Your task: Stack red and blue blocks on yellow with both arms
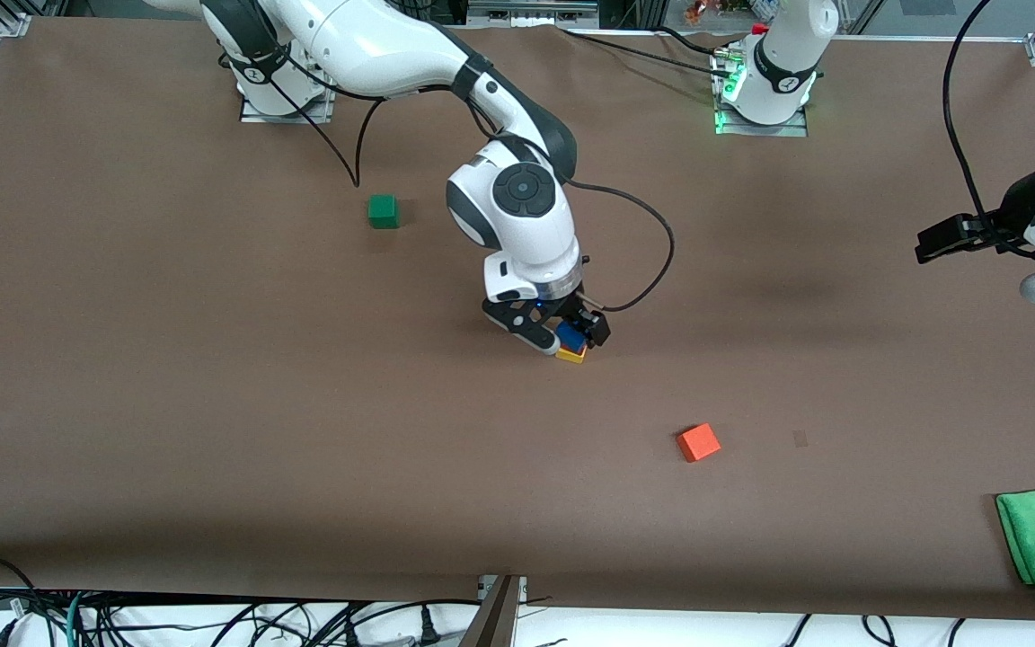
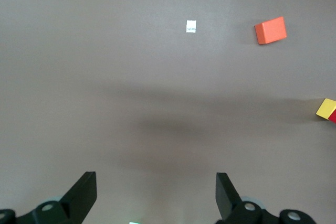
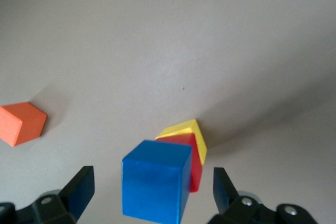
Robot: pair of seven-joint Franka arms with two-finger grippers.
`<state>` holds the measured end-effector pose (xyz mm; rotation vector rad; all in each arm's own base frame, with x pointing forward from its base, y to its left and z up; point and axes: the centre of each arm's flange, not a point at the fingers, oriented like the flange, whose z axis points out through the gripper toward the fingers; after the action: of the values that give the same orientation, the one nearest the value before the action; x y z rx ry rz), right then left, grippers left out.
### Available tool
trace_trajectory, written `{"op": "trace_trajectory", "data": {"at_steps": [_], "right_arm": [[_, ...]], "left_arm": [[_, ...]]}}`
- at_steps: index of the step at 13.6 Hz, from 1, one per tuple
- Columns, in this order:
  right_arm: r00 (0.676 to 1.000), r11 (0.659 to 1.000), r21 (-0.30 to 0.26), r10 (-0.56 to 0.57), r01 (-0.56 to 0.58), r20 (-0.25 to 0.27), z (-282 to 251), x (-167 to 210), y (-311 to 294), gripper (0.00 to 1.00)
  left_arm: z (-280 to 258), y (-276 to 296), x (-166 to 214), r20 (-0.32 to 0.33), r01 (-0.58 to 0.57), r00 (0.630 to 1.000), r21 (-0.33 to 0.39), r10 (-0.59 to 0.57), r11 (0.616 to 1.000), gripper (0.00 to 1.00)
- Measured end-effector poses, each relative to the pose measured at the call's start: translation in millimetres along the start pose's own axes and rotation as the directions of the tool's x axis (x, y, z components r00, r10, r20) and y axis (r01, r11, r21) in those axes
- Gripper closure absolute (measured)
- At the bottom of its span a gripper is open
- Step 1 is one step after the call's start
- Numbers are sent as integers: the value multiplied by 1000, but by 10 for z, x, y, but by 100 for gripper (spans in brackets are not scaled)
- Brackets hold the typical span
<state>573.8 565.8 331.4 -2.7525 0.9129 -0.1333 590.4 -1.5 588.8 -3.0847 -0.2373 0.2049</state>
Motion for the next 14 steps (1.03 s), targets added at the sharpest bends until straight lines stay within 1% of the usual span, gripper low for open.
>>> {"op": "trace_trajectory", "data": {"at_steps": [3, 4, 5, 6, 7, 9, 11, 12, 14], "right_arm": [[998, 997, -49, -57, 57, 6, -671, 460, 60, 0], [998, 995, -72, -70, 70, 9, -916, 646, 124, 0], [996, 990, -112, -85, 87, 23, -1151, 849, 234, 0], [992, 980, -155, -115, 123, 59, -1345, 1071, 386, 0], [982, 967, -183, -159, 176, 106, -1517, 1315, 559, 0], [959, 949, -188, -220, 253, 179, -1831, 1886, 963, 0], [936, 936, -169, -268, 309, 230, -2136, 2363, 1421, 0], [921, 924, -158, -304, 347, 244, -2297, 2502, 1642, 0], [890, 897, -145, -371, 417, 264, -2620, 2597, 2063, 0]], "left_arm": [[-2, 0, -1, 0, 0, 1000, 0, 0, 1000, 0], [-2, 0, -1, -1, 0, 1000, 0, 0, 1000, 0], [-2, 0, -1, -1, 0, 1000, 0, 0, 1000, 0], [-2, 0, -1, -1, 0, 1000, 0, 0, 1000, 0], [-2, 0, -1, -1, 0, 1000, 0, 0, 1000, 0], [-2, -3, 0, -1, 1, 1000, 0, -1, 1000, 0], [-2, -6, 0, -1, 1, 1000, 0, -1, 1000, 0], [-2, -7, 0, -1, 1, 1000, 0, -1, 1000, 0], [-1, -7, 1, 0, 1, 1000, 0, -1, 1000, 0]]}}
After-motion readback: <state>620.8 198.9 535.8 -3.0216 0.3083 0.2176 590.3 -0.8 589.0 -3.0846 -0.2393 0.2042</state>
